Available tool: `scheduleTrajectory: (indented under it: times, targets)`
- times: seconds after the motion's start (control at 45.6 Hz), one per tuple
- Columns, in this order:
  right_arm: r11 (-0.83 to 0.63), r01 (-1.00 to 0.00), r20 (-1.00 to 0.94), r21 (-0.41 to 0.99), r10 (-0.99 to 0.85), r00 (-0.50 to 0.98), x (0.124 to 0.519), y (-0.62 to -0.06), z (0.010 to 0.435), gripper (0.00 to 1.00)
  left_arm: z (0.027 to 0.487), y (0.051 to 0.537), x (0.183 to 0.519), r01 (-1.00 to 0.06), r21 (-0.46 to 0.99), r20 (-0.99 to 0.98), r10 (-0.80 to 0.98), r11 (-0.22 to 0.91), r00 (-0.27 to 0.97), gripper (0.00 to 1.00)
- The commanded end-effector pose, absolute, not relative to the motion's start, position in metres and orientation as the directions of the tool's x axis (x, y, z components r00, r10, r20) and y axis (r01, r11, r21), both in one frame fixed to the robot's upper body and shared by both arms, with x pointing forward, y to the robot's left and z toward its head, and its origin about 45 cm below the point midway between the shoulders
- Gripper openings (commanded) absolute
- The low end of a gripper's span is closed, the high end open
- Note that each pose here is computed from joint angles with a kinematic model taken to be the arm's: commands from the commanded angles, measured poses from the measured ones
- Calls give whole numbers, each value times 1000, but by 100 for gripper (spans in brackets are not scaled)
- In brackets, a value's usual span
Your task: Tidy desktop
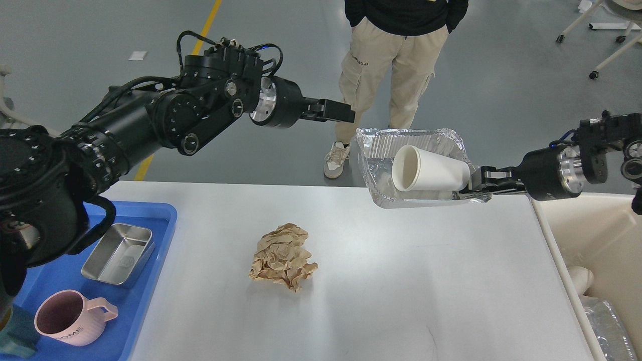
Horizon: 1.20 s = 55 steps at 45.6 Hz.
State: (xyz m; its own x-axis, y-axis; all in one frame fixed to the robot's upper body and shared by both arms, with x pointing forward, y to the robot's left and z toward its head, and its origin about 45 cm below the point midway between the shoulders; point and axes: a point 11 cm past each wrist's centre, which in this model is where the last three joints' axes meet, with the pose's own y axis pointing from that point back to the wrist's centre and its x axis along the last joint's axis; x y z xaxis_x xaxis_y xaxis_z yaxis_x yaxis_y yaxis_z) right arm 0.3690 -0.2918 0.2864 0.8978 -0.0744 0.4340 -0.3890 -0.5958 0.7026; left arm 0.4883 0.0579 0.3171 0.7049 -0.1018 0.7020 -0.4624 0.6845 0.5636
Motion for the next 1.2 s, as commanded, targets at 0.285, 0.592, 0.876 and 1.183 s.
scheduleTrajectory:
  times: [0.285, 0.592, 0.876, 1.183]
  targets:
    - [-592, -385, 428, 708, -73, 901, 370, -291, 283, 0, 243, 250, 405, -398, 635, 499, 41, 663, 865, 97]
    - [-591, -382, 421, 711, -77, 904, 368, -293, 280, 0, 211, 362, 338, -590, 612, 465, 363, 527, 807, 97]
    - [-592, -379, 419, 712, -75, 905, 368, -292, 279, 0, 195, 403, 317, -748, 519, 295, 735, 413, 610, 97]
    - [-589, -373, 414, 717, -71, 907, 367, -292, 276, 0, 186, 433, 290, -749, 589, 173, 857, 305, 486, 97]
